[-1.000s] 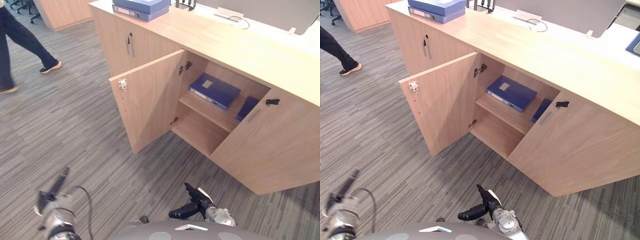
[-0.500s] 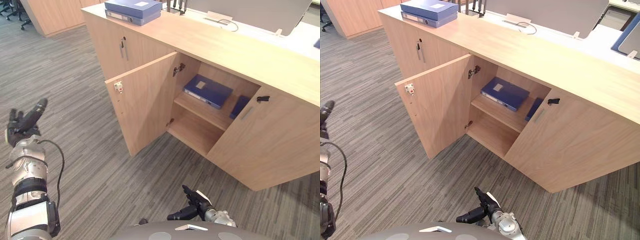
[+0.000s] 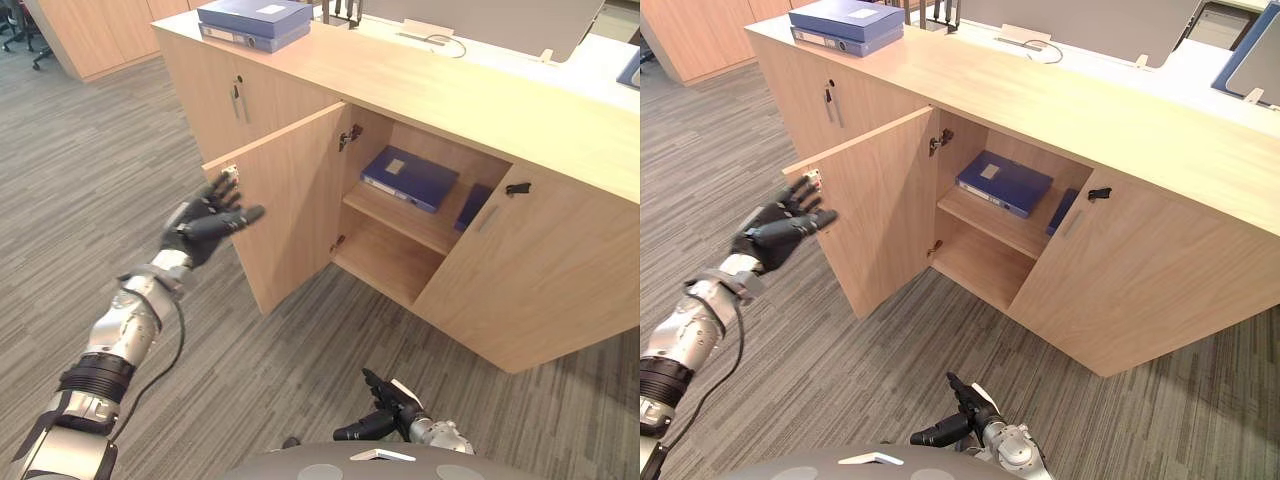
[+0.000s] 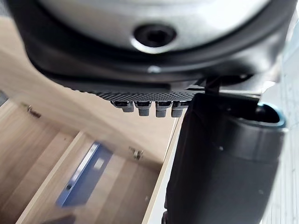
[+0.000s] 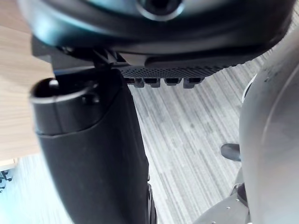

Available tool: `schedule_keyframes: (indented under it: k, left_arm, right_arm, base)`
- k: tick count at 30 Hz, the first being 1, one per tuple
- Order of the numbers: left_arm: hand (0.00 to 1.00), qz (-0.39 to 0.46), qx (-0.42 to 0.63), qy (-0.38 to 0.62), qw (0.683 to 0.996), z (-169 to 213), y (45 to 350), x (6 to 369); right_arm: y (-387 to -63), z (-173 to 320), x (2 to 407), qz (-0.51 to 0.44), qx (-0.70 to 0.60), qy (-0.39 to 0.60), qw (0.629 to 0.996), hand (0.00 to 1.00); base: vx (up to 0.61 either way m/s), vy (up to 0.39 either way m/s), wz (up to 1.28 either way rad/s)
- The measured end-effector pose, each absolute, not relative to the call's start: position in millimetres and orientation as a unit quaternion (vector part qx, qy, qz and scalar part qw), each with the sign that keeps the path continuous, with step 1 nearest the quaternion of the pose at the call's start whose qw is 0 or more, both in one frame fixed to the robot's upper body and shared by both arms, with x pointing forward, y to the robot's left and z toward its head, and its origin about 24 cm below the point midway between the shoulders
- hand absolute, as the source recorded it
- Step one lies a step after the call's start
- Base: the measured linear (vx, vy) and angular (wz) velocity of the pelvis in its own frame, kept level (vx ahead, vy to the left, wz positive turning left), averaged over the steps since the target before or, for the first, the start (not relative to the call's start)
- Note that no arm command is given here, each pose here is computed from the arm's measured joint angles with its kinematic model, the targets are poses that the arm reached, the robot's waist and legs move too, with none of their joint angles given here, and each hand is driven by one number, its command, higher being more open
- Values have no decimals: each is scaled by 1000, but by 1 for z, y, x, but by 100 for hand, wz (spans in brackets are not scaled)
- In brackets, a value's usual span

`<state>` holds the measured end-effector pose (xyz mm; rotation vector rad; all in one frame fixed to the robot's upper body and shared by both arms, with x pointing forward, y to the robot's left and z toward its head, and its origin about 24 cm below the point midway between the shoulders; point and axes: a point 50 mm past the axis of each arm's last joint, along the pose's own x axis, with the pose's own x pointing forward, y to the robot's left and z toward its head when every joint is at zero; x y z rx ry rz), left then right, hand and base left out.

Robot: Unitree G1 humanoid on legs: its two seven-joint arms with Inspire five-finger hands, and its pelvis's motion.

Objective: Walk over to the cabinet, pick up the folder, carry it to the office cabinet, place the folder inside the office cabinet, then close the office cabinet door

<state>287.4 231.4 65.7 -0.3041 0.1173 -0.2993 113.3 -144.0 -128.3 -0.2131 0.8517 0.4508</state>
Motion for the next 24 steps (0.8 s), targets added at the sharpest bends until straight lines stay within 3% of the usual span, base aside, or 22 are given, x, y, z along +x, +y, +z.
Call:
schedule_keyframes:
  k: [6, 17, 20, 22, 24]
  left_arm:
    - [100, -224, -152, 79, 959, 61, 199, 281]
    - [100, -244, -166, 87, 951, 58, 187, 276]
    - [100, -247, -170, 104, 948, 48, 199, 252]
    - [100, -229, -166, 127, 951, 37, 221, 234]
    - [100, -161, -166, 144, 962, 29, 262, 221]
  right_arm:
    - [-143, -125, 116, 246, -128, 398, 874, 100]
    - [-148, -125, 113, 249, -135, 400, 871, 100]
    - [-149, -125, 112, 250, -134, 402, 871, 100]
    - [-151, -125, 111, 249, -130, 405, 870, 100]
    - [-159, -126, 106, 233, -122, 414, 871, 100]
  base:
    - [-13, 23, 5]
    - [0, 0, 0]
    - [-3, 10, -17]
    - [-10, -9, -17]
    - [-26, -5, -8]
